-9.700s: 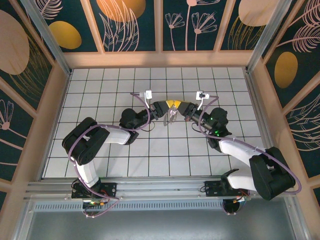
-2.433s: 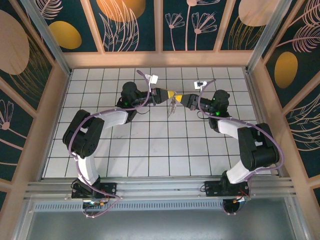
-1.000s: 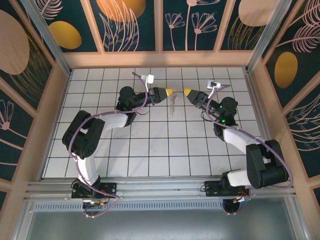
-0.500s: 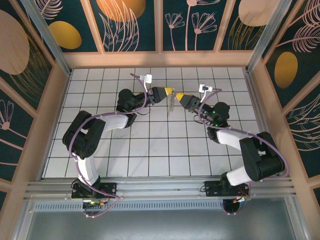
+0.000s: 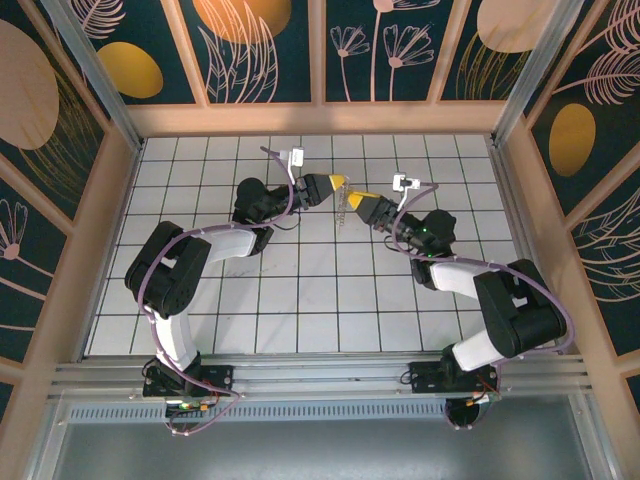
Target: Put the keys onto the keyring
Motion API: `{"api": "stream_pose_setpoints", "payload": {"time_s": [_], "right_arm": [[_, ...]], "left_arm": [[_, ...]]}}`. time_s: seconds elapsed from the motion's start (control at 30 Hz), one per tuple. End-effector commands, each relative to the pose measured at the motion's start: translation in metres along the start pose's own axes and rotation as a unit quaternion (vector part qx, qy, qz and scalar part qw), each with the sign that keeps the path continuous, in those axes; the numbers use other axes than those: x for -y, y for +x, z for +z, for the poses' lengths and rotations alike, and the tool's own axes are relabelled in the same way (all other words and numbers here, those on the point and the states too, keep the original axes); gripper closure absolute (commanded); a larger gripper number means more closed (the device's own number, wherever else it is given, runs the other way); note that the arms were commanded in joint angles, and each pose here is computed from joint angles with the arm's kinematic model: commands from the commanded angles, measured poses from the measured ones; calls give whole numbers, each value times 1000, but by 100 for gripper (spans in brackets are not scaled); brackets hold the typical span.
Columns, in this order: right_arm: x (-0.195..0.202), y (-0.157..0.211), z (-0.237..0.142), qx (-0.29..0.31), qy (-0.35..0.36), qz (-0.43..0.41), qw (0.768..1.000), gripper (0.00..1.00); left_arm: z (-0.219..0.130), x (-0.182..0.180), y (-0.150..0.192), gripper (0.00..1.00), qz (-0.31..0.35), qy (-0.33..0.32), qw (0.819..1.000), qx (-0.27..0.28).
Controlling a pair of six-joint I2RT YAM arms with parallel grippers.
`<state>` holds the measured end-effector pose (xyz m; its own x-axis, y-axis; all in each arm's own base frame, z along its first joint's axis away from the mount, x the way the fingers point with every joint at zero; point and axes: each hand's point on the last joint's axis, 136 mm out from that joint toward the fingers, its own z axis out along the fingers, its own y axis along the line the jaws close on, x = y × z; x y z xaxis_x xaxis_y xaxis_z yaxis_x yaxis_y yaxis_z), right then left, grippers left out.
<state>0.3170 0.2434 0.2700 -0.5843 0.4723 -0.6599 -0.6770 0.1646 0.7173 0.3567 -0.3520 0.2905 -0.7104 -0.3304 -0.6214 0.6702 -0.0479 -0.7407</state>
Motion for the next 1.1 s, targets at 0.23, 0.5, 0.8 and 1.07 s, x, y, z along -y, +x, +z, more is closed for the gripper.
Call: {"api": "stream_pose_setpoints", "payload": {"time_s": [0.23,0.5,0.8,1.07], "right_arm": [[-13,3,3,-12,-33,-27,999,65],[-11,2,2,-11,-22,-30,999,74],[-9,5,1,-19,-23,-28,999,96],[-6,5,-12,-15,-8,-38,999,61]], "left_arm": [[5,16,-11,100,25,29,999,14],[5,18,-11,100,26,31,999,13],[4,19,-12,100,28,31,999,14],[5,20,-11,100,28,33,999,11]]}}
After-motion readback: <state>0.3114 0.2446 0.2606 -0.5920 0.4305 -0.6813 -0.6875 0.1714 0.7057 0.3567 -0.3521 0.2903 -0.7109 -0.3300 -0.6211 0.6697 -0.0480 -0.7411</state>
